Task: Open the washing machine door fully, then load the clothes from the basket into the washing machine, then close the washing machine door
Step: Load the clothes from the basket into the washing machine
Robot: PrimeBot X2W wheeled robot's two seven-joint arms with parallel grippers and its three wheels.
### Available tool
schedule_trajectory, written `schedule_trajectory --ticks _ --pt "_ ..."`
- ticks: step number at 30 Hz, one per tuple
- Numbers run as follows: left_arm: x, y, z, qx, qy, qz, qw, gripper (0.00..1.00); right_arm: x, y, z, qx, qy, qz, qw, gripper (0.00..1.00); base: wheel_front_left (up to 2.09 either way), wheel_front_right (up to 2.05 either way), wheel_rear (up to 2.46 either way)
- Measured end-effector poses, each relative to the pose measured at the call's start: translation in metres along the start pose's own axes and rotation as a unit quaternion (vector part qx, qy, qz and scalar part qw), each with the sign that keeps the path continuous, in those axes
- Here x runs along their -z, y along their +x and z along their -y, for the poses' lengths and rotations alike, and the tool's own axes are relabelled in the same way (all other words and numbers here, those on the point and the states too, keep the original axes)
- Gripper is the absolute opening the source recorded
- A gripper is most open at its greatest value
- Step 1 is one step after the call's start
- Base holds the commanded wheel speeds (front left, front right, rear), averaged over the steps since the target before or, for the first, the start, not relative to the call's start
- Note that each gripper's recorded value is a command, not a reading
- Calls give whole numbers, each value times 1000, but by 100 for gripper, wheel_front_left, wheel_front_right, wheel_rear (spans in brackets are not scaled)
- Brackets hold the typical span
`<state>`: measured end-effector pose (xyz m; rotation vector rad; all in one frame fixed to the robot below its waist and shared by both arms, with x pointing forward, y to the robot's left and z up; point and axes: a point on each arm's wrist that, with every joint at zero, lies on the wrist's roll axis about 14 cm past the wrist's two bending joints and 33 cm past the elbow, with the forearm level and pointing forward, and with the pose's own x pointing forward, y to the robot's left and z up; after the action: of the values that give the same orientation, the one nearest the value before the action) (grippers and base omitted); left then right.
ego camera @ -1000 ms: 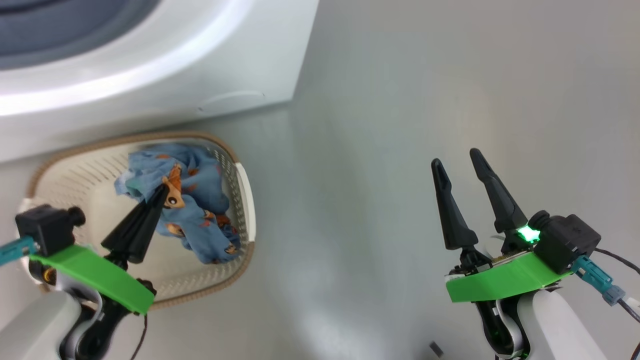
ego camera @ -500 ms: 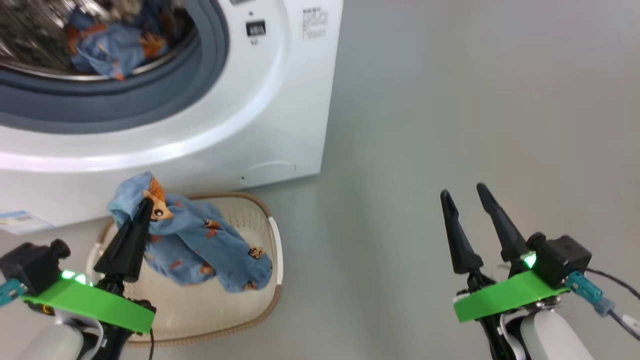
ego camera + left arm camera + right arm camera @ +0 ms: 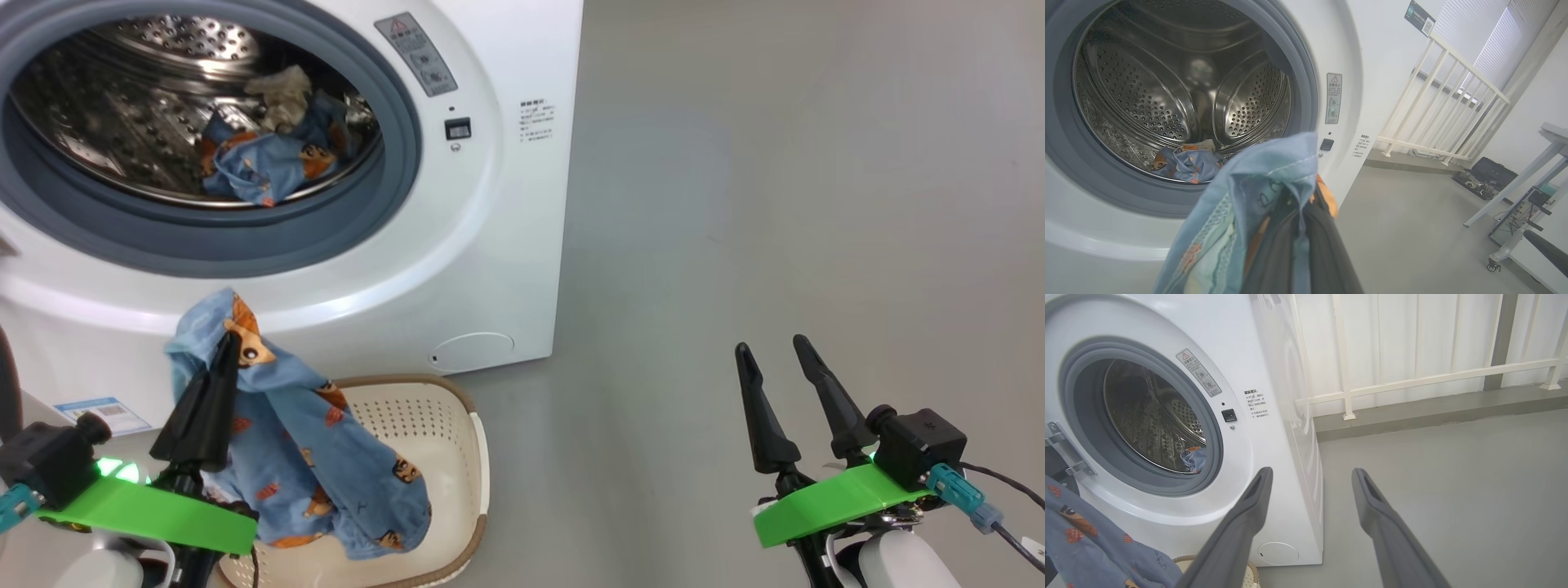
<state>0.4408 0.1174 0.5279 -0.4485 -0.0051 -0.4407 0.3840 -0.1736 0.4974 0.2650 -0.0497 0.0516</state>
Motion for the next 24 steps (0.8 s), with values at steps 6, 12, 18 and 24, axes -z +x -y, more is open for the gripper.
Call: schedule_trajectory --ticks 6,12,18,24 --pt "-12 -3 -3 -14 18 17 1000 0 -4 -1 -4 -6 -2 6 1000 100 0 0 0" --pt "-8 -3 -11 -27 33 9 999 0 -2 0 -4 -7 -7 2 1000 100 0 0 0" --pt "-18 13 -15 -26 39 15 999 0 4 2 -3 -7 -9 -7 1000 100 0 0 0" --pt "-36 47 -21 -21 45 27 998 0 15 6 -3 -8 -12 -21 1000 100 0 0 0"
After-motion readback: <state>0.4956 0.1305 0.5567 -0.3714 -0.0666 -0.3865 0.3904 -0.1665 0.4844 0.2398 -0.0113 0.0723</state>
